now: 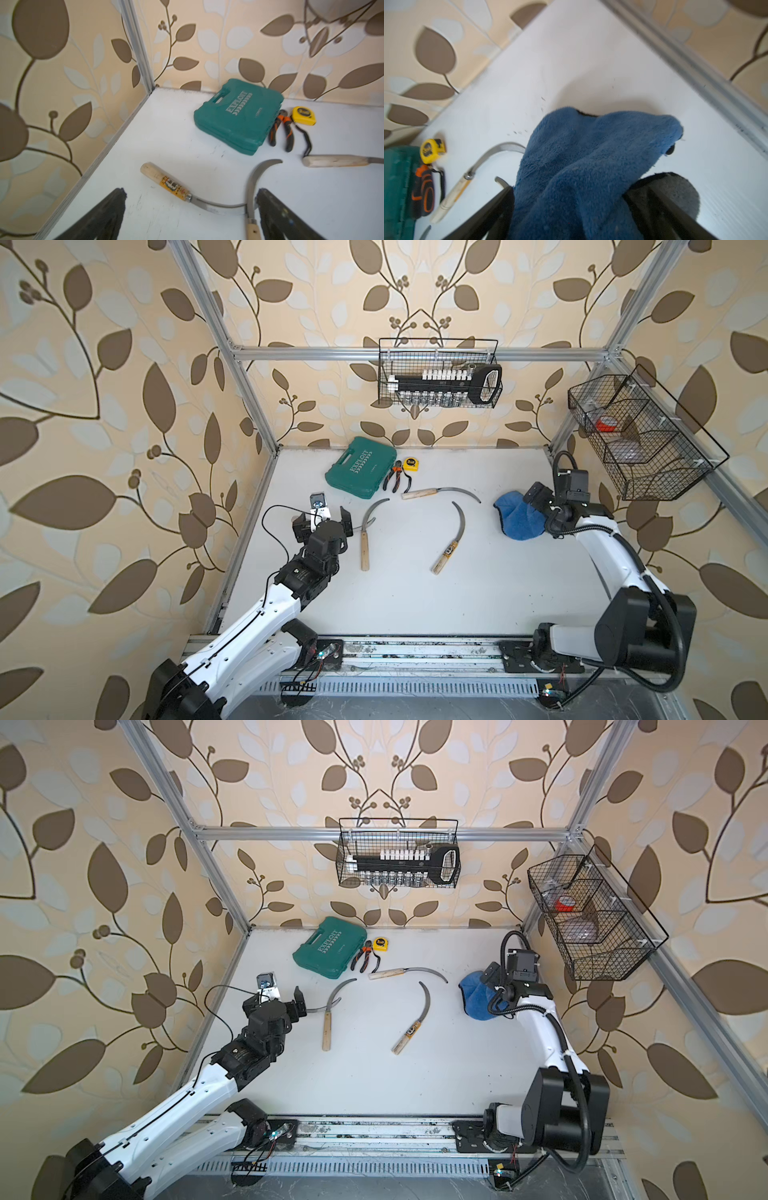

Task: Wipe small sickles with rags
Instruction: Place the rag at the center of the board, then reset both arms

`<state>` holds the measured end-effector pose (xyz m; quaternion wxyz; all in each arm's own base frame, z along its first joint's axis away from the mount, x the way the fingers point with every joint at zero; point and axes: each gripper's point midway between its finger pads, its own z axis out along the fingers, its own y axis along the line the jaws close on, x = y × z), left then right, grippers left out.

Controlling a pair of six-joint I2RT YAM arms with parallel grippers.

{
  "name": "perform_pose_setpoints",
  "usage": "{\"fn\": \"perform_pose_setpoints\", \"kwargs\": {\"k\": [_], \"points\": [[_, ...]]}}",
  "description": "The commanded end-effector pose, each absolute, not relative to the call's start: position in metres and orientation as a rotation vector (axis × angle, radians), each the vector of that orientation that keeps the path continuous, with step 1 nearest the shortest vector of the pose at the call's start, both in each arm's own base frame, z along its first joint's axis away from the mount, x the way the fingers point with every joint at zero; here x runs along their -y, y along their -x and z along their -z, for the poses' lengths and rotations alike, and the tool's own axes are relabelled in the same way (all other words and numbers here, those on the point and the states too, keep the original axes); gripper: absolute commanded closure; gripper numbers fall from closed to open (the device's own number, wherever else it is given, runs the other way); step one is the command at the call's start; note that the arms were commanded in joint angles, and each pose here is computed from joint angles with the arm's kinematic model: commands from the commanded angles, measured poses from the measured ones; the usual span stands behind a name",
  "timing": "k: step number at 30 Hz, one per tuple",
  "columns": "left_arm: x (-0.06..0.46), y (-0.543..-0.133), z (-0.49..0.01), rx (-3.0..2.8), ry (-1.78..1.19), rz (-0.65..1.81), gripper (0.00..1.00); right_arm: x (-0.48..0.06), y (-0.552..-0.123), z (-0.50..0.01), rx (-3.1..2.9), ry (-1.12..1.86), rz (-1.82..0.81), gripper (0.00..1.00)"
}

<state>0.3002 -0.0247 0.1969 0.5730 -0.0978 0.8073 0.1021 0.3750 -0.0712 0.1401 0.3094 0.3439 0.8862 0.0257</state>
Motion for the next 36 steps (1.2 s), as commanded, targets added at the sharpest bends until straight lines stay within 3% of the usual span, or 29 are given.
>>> {"fn": "perform_pose_setpoints", "kwargs": {"k": [1,7,10,13,18,22,26,30,36], "points": [[0.026,-0.308,-0.199,-1.871,0.229,-0.176,0.01,0.053,-0.377,-0.095,-2.59,-0.843,0.018,0.01],[0.022,-0.314,-0.182,-1.902,0.225,-0.188,0.01,0.016,-0.388,-0.098,-2.603,-0.53,0.668,0.01],[0.005,-0.319,-0.163,-1.907,0.283,-0.206,0.01,0.024,-0.393,-0.089,-2.562,-0.592,0.479,0.01],[-0.011,-0.324,-0.139,-1.901,0.312,-0.223,0.01,0.046,-0.394,-0.112,-2.35,-0.679,0.338,0.01],[-0.016,-0.339,-0.114,-1.95,0.279,-0.245,0.01,0.061,-0.376,-0.157,-1.957,-0.624,0.347,0.01],[-0.011,-0.352,-0.113,-1.965,0.233,-0.255,0.01,0.062,-0.372,-0.156,-1.891,-0.58,0.363,0.01],[-0.014,-0.353,-0.119,-1.906,0.226,-0.267,0.01,0.018,-0.388,-0.152,-1.969,-0.343,0.15,0.01],[-0.008,-0.36,-0.112,-1.858,0.181,-0.182,0.01,-0.039,-0.378,-0.176,-1.877,-0.051,-0.095,0.01],[0.005,-0.375,-0.083,-1.957,0.081,-0.075,0.01,-0.045,-0.364,-0.2,-1.742,-0.022,-0.153,0.01]]}}
